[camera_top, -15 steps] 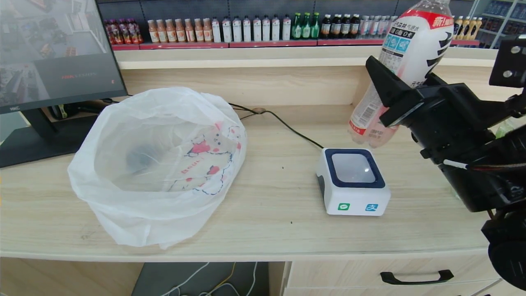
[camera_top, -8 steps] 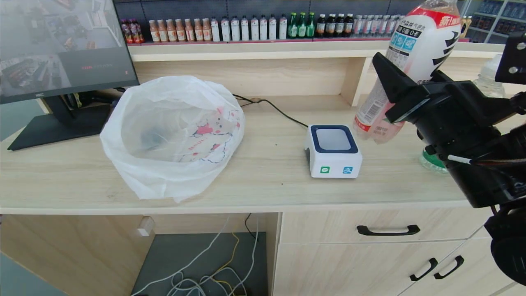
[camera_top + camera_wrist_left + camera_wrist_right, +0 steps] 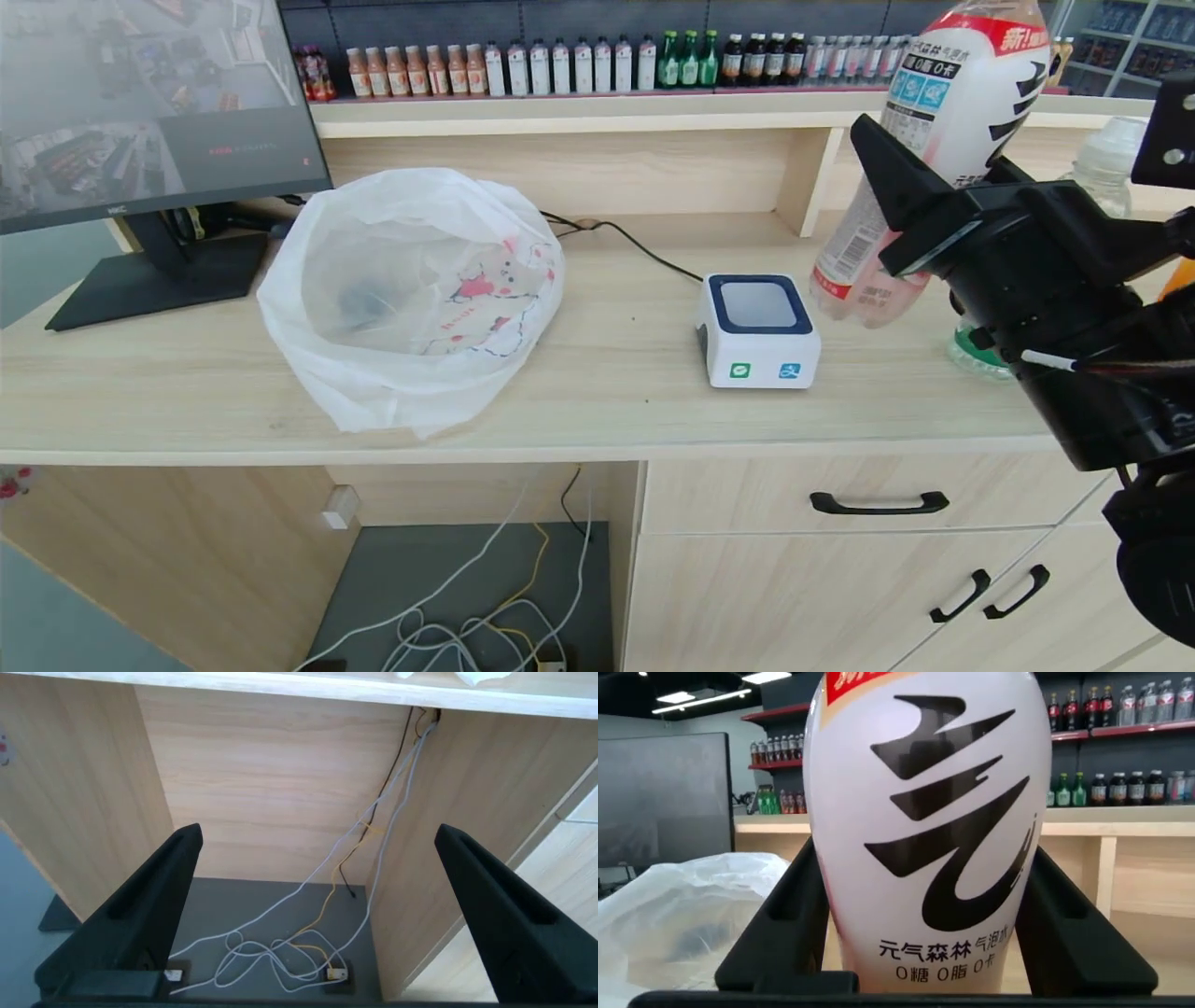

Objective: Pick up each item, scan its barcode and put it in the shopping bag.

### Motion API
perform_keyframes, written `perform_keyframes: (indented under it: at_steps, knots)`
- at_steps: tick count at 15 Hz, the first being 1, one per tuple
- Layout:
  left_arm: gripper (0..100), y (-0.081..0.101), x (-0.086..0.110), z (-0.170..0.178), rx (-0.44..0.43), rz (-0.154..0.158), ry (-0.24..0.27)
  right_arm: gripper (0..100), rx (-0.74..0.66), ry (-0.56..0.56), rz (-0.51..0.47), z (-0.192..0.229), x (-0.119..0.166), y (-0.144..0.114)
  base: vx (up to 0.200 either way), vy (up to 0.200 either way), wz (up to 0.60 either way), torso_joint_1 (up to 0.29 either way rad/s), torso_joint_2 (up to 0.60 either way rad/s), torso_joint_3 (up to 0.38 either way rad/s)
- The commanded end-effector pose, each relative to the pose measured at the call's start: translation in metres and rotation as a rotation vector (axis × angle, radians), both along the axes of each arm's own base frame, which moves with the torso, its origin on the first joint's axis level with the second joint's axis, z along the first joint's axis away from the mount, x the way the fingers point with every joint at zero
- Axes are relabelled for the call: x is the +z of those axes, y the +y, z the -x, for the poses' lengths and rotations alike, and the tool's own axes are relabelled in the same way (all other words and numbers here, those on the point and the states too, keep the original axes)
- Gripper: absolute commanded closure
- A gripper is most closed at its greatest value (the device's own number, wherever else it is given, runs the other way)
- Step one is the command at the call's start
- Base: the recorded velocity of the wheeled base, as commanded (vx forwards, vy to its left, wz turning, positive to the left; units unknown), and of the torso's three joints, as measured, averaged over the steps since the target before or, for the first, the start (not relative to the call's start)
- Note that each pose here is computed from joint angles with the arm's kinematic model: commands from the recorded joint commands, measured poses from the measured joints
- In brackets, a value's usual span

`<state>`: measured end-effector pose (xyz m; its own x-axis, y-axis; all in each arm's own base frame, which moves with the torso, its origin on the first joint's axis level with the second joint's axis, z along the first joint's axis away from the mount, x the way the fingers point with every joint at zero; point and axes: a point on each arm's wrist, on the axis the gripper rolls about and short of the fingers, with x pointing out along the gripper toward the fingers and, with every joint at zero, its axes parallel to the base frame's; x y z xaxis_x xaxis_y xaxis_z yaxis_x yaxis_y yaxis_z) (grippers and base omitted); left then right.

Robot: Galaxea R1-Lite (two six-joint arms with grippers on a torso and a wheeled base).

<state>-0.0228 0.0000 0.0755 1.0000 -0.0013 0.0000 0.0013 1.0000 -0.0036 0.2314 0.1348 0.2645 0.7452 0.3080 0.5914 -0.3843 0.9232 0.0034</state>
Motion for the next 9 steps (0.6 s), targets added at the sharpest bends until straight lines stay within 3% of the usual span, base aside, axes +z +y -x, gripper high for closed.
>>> perform_keyframes:
  at_steps: [1, 9]
  knots:
    - [0, 0.0000, -0.0001, 0.0000, -0.002, 0.001, 0.000, 100, 0.001, 0.006, 0.005, -0.0007, -0.0016, 0.0008, 0.000, 0.200, 0.00, 0.002, 0.01, 0.002]
    - [0, 0.0000, -0.0001, 0.0000, 0.001, 0.001, 0.000, 100, 0.001, 0.009, 0.006, 0.0010, -0.0022, -0.0002, 0.000, 0.200, 0.00, 0.005, 0.00, 0.005]
